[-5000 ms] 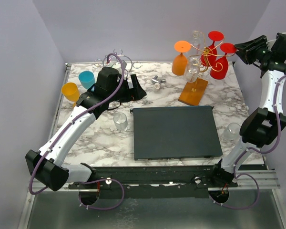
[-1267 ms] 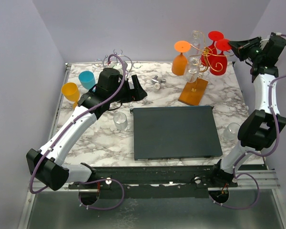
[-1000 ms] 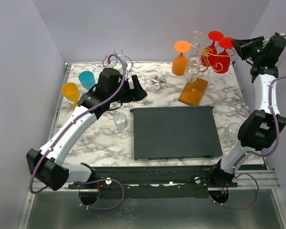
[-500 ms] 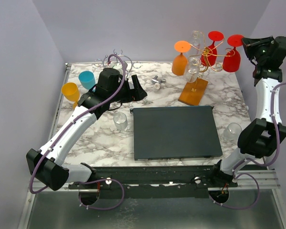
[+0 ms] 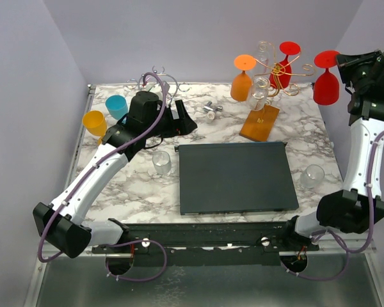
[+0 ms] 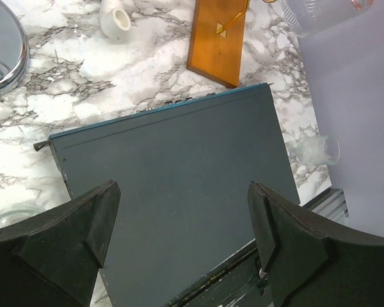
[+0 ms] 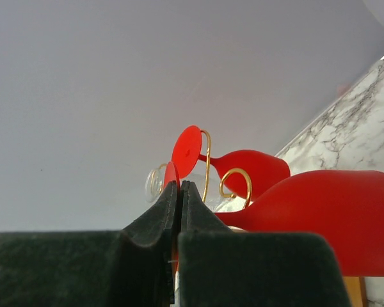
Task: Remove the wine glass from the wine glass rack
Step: Pick up the wine glass from the wine rack, then place the wine glass at the center of the board.
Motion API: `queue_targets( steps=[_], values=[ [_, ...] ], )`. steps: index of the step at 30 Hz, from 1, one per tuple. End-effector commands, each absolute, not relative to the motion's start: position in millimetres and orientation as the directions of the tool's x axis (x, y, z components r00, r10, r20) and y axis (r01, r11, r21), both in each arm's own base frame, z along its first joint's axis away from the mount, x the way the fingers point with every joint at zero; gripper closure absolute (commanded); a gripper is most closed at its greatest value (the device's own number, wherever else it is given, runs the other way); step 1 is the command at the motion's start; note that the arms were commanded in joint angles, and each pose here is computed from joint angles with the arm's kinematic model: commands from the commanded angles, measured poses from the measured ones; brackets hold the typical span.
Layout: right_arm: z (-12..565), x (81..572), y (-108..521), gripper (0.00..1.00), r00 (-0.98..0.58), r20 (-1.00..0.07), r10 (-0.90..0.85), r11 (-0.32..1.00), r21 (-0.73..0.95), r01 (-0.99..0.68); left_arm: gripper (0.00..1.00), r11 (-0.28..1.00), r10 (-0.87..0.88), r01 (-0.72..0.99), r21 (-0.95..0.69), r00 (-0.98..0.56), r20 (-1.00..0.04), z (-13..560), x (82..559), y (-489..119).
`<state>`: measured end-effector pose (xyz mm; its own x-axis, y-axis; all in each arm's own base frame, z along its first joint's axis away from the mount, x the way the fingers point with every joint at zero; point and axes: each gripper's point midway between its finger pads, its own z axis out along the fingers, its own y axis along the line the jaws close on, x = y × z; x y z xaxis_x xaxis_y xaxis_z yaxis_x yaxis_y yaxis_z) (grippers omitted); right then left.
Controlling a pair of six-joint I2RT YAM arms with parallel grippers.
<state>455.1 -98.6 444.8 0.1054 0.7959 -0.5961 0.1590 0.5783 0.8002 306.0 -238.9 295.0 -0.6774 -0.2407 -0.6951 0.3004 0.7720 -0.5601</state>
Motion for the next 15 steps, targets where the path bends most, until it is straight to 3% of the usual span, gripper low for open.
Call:
queue_targets(
  steps=[1, 7, 12, 15],
  values=[
    [466.3, 415.7, -86.5, 1.00, 0.100, -0.659, 0.745, 0.641, 0.750, 0.162, 0.12, 0.743, -0.259, 0.331, -0.581, -0.658, -0.707, 314.5, 297.6, -241.0],
    [494.9, 377.4, -39.0, 1.00, -0.025, -0.668, 0.743, 0.669, 0.744, 0.004, 0.12, 0.732, -0.274, 0.332, -0.595, -0.656, -0.703, 320.3, 294.2, -240.6],
    [513.7, 357.0, 6.9, 0.99, -0.178, -0.631, 0.755, 0.606, 0.776, -0.177, 0.12, 0.720, -0.304, 0.336, -0.607, -0.635, -0.711, 336.2, 293.6, -239.1],
    [535.4, 344.1, 22.3, 1.00, -0.185, -0.640, 0.746, 0.597, 0.766, -0.238, 0.12, 0.708, -0.322, 0.351, -0.613, -0.612, -0.723, 352.6, 293.1, -238.4]
  ],
)
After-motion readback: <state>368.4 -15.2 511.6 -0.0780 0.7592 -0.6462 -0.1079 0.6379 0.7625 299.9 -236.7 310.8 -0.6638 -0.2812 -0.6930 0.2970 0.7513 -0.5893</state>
